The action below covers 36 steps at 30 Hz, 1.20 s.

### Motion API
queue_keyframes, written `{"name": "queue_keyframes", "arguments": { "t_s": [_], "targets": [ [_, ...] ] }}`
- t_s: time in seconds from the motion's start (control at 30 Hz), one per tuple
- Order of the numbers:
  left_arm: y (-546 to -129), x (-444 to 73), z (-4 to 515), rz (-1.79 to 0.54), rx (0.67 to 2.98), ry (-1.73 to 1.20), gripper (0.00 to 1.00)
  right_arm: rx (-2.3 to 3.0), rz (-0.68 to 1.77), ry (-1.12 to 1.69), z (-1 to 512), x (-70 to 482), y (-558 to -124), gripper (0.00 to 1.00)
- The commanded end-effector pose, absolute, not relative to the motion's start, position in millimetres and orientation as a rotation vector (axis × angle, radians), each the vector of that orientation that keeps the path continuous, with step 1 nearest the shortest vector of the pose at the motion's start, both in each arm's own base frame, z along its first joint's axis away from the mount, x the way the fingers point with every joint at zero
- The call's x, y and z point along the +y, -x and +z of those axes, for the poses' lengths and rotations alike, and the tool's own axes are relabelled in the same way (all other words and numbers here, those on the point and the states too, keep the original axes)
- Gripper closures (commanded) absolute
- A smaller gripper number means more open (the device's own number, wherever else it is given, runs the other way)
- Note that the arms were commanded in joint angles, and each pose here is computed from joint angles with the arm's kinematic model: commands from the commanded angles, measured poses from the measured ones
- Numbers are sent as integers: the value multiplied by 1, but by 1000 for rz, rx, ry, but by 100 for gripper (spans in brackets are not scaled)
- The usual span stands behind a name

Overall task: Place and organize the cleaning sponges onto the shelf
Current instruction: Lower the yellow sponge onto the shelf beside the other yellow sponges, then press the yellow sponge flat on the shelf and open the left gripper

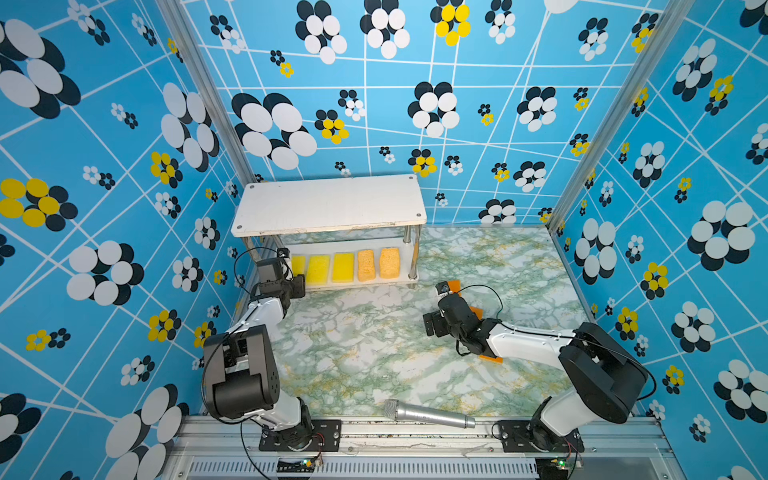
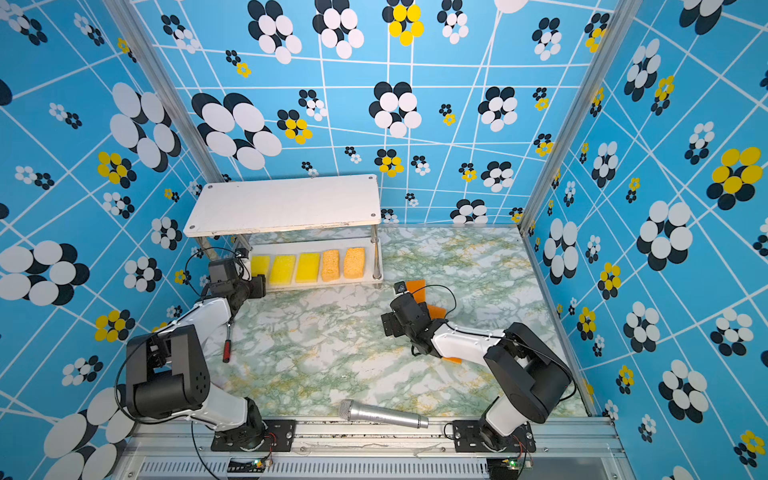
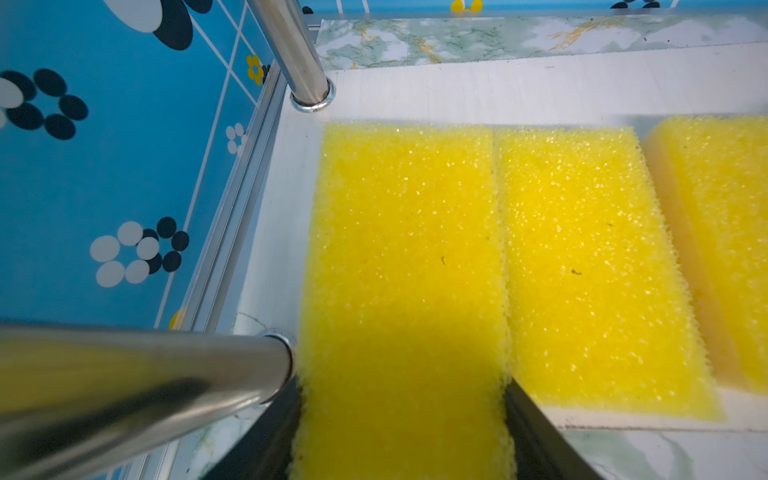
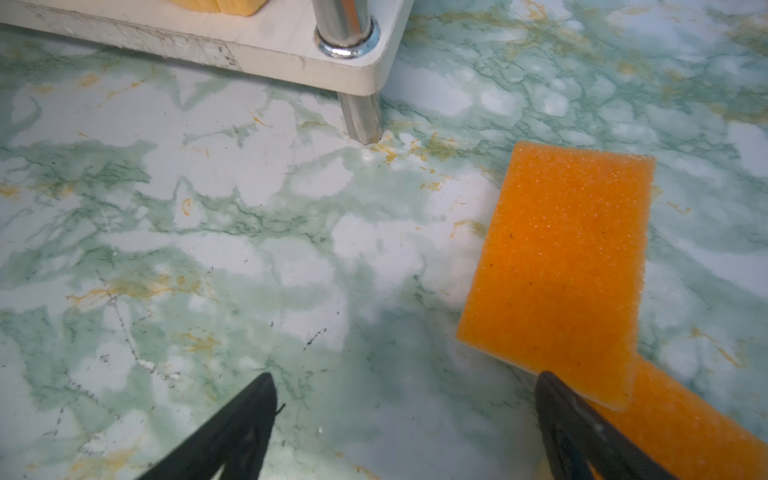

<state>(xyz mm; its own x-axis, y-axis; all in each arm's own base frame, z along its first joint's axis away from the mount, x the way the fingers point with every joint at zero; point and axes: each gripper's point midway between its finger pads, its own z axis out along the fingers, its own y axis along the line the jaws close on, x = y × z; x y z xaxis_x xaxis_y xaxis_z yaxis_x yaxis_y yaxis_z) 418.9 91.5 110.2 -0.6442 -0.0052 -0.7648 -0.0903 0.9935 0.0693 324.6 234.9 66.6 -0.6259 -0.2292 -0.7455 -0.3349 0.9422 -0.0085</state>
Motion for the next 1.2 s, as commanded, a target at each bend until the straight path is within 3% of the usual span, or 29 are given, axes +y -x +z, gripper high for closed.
{"name": "queue_keyframes", "arguments": {
  "t_s": [0.0,1.17],
  "targets": [
    [-423,98,110,147,2293,58,36,2267,140,383,72,234,-330,1],
    [-436,98,90,222,2393,21,33,2266,132,393,77,236,-334,1]
  ]
}}
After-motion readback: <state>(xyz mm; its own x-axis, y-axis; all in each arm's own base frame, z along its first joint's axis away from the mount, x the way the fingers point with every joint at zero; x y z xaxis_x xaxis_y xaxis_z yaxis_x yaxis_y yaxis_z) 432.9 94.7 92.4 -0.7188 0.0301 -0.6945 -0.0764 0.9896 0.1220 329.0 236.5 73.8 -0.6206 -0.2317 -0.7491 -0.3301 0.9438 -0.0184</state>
